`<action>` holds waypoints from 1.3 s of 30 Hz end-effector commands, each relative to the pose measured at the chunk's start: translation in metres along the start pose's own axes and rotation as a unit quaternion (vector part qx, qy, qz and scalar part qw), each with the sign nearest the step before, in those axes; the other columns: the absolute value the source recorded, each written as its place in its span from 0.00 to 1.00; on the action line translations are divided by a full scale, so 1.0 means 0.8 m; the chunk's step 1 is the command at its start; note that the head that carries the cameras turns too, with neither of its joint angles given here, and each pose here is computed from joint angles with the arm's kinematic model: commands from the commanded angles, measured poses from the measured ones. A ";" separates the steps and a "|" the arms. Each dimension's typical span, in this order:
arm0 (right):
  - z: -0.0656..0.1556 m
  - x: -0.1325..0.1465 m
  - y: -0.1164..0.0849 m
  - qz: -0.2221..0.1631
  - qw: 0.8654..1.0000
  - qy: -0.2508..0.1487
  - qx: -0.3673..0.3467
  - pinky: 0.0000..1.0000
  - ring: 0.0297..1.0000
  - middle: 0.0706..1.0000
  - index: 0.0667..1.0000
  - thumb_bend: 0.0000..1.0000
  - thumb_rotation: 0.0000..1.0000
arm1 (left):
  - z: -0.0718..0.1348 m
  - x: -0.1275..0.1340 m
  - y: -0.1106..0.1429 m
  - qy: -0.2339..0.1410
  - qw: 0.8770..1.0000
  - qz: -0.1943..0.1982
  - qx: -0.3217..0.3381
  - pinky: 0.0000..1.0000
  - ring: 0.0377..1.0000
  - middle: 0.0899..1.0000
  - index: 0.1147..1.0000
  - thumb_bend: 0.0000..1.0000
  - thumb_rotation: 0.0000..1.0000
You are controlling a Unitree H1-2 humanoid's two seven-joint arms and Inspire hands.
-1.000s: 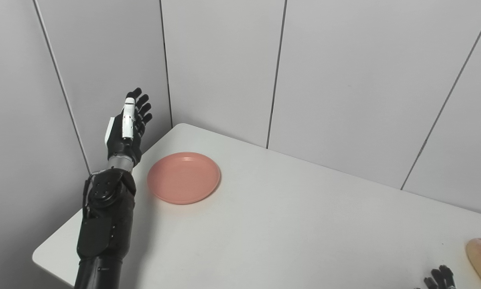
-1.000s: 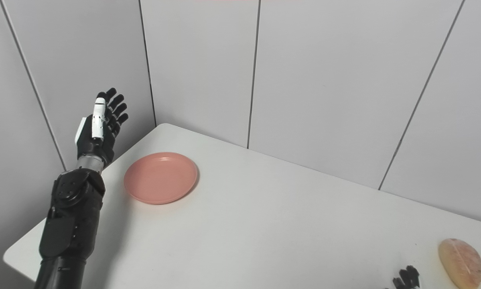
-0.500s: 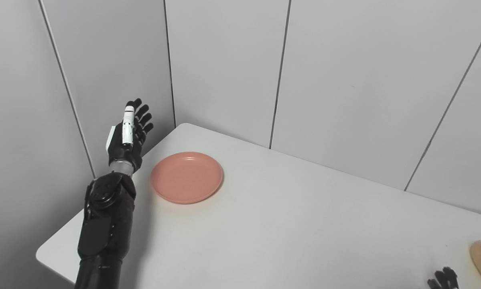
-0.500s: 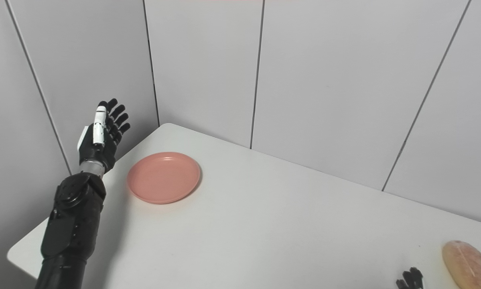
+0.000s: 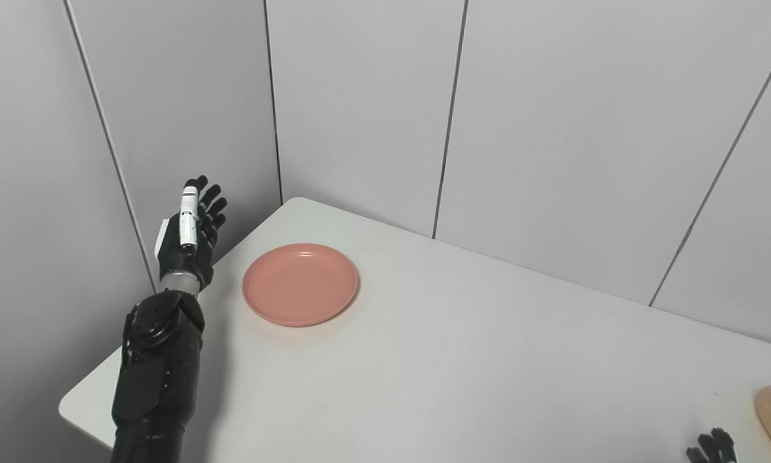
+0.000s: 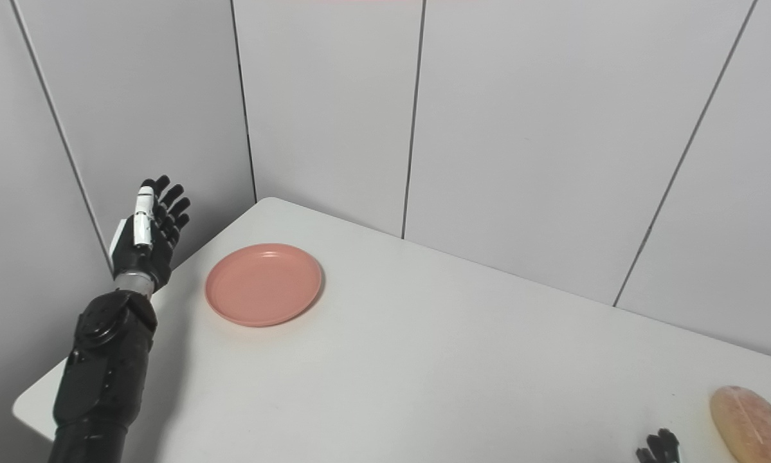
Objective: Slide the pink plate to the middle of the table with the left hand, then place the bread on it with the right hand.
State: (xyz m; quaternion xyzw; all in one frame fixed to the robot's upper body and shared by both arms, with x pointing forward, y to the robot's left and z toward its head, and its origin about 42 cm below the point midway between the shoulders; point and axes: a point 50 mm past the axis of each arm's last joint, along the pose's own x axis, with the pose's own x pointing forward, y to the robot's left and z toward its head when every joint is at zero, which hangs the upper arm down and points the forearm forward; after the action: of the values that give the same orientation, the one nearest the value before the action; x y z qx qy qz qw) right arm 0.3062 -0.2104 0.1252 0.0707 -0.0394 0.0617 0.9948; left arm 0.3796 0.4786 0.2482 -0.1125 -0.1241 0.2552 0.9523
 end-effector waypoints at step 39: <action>-0.008 -0.005 -0.014 -0.014 0.999 0.033 -0.005 1.00 1.00 1.00 1.00 0.34 1.00 | -0.027 0.008 0.000 0.006 1.000 -0.008 -0.018 0.95 0.95 0.94 0.92 0.29 1.00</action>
State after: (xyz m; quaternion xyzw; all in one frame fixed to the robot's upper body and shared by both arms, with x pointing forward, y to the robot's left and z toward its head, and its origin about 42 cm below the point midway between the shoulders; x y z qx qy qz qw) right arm 0.3067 -0.2119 0.1261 0.0701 -0.0344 0.0626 0.9950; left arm 0.3850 0.4759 0.2048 -0.1348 -0.0734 0.2545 0.9548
